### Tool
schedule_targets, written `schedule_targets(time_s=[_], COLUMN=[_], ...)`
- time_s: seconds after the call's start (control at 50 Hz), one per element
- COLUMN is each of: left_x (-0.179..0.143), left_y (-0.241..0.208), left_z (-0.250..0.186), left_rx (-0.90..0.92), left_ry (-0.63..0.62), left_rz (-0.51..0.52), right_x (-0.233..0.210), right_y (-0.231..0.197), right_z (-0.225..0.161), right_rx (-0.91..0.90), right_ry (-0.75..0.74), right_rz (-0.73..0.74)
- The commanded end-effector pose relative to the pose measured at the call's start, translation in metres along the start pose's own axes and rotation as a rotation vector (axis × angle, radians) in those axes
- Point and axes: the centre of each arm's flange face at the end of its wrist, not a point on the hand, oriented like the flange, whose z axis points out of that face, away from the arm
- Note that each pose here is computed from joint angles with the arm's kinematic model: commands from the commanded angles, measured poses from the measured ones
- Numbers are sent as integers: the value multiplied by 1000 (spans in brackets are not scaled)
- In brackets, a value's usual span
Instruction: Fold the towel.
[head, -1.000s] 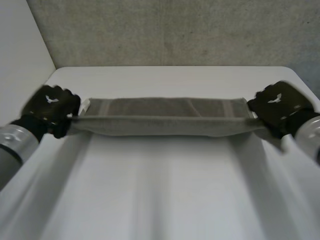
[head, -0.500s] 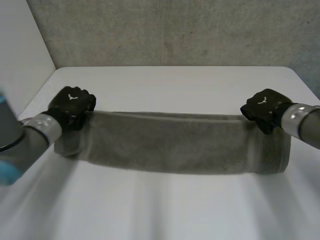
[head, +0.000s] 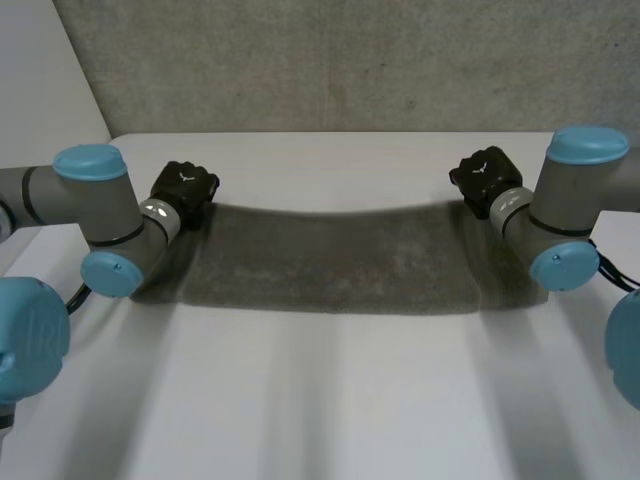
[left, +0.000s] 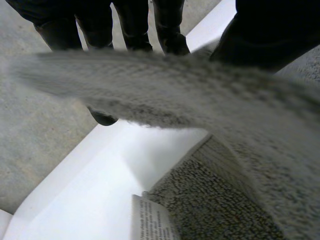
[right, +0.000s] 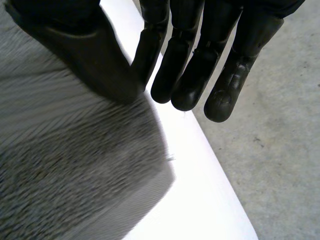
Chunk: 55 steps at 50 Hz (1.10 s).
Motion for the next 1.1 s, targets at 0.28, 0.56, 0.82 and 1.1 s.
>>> schedule_targets(time_s=[0.28,0.56,0.82,1.1], left_x=[-3,24,37,40], left_y=[-74,-44,-21,-22], left_z=[-67,-148,-159,-161], left_rx=[138,155,96,99], left_ry=[-1,40,108,115], left_rz=[-141,-140,-160,-158], right_x=[40,-3,-20,-7], right_y=[-58,-21,30,62], right_z=[-79,-142,-117,-99], right_rx=[-10,-194,-220,-294], right_ry=[80,-85,-66,-36], right_rz=[67,90,109,131])
